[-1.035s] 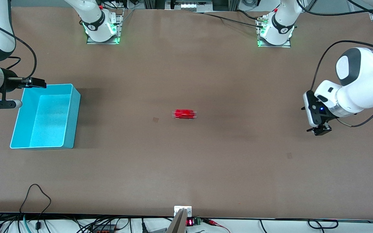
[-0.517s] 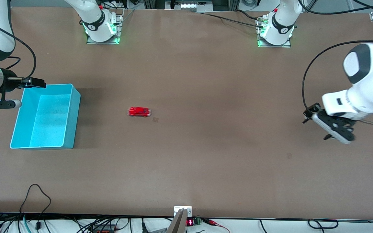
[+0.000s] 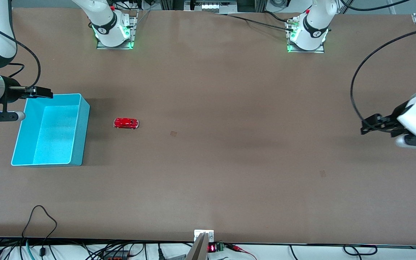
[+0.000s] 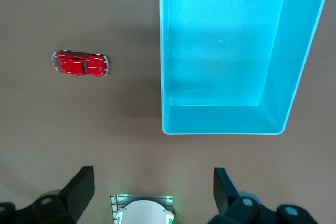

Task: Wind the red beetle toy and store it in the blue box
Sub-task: 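Withdraw the left gripper while the released car rolls toward the box, then move the right gripper over the stopped red car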

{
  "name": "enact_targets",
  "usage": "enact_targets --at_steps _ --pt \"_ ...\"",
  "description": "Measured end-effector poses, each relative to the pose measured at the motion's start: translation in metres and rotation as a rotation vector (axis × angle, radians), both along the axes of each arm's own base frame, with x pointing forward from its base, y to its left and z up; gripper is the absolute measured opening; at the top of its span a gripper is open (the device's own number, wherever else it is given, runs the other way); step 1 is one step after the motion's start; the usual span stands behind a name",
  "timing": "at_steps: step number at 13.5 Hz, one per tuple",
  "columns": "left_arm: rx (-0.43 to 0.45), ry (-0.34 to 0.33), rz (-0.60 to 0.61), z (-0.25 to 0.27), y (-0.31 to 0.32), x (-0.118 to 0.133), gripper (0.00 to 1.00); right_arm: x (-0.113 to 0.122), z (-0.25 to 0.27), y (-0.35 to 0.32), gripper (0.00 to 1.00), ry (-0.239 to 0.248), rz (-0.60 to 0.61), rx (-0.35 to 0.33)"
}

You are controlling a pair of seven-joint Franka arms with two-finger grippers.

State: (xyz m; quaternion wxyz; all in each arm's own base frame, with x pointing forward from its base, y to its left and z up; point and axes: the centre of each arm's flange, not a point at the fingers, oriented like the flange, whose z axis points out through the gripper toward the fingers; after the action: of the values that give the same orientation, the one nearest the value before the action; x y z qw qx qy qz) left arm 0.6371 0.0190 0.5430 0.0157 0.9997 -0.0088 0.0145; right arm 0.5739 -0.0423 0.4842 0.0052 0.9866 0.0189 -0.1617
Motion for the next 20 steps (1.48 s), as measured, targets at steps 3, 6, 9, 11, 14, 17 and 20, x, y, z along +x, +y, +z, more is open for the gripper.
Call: enact_targets --at_steps 3,6,9,11,14,17,20 --pt "-0.032 -0.008 0.068 0.031 0.021 -0.011 1.00 0.000 -0.006 0.006 1.00 0.012 0.008 0.020" --pt "-0.033 0.010 0.103 0.038 0.020 -0.020 1.00 -0.001 -0.021 0.013 1.00 0.024 0.094 0.061" --pt "-0.034 0.019 0.129 0.041 0.013 -0.031 1.00 -0.012 -0.058 0.034 1.00 -0.003 0.291 0.121" --pt "-0.034 0.008 0.130 0.045 0.011 -0.038 1.00 -0.021 -0.083 0.055 1.00 -0.038 0.498 0.174" --pt "-0.034 -0.004 0.131 0.044 0.010 -0.043 1.00 -0.028 -0.114 0.069 1.00 -0.089 0.795 0.224" --pt "-0.034 -0.016 0.129 0.041 0.009 -0.041 1.00 -0.040 -0.153 0.093 1.00 -0.103 1.051 0.170" --pt "-0.034 -0.011 0.127 0.040 0.008 -0.042 1.00 -0.053 -0.187 0.121 1.00 -0.149 1.267 0.156"
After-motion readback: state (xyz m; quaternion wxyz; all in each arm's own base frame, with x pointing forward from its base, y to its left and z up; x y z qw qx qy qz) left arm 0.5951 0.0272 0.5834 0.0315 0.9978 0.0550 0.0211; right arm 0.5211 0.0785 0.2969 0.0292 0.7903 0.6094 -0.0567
